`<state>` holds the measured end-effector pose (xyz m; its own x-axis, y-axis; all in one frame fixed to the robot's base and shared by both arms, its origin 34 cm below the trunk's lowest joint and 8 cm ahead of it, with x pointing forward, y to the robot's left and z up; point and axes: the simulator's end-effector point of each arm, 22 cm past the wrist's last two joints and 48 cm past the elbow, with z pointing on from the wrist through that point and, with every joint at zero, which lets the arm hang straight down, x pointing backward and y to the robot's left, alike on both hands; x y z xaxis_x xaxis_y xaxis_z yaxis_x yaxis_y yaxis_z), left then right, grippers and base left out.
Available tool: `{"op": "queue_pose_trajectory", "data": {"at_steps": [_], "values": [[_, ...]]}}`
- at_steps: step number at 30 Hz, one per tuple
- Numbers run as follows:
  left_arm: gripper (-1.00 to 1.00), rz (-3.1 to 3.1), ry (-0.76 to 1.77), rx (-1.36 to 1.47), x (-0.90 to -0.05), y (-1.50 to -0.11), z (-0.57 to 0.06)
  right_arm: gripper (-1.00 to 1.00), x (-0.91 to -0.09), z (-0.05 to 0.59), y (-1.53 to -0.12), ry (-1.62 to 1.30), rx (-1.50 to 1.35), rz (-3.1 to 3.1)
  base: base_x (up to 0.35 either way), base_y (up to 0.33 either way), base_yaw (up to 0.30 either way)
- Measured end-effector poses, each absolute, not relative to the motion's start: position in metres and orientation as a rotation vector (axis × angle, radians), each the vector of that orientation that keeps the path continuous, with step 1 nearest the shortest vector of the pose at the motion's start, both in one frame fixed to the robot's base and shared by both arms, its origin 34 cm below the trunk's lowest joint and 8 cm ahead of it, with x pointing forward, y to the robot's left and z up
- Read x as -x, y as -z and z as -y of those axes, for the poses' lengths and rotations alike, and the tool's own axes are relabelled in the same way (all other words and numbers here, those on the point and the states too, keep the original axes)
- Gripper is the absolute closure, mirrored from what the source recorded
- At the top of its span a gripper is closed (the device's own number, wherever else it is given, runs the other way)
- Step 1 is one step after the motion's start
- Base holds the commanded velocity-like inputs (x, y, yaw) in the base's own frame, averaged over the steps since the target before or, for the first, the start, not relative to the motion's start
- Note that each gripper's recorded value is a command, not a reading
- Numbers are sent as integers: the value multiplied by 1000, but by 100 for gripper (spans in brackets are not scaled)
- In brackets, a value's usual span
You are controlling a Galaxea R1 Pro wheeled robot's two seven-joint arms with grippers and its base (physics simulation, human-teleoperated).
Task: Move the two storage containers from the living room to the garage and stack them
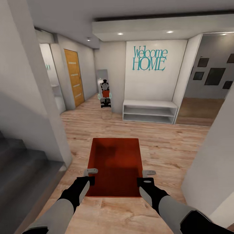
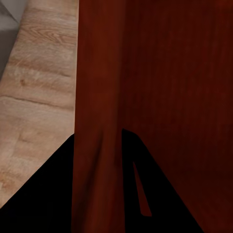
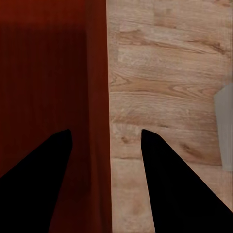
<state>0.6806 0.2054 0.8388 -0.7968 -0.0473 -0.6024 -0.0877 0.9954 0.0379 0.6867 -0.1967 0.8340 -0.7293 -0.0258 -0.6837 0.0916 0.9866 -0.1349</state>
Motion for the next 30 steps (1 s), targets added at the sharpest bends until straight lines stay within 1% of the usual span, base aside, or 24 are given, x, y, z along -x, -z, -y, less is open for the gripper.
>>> {"op": "queue_pose_trajectory", "data": {"at_steps": [30], "values": [[100,-2493,-84,94,-681,-839,-205,100,-687,197,-834,205,-45,-2379,323,0,0]]}}
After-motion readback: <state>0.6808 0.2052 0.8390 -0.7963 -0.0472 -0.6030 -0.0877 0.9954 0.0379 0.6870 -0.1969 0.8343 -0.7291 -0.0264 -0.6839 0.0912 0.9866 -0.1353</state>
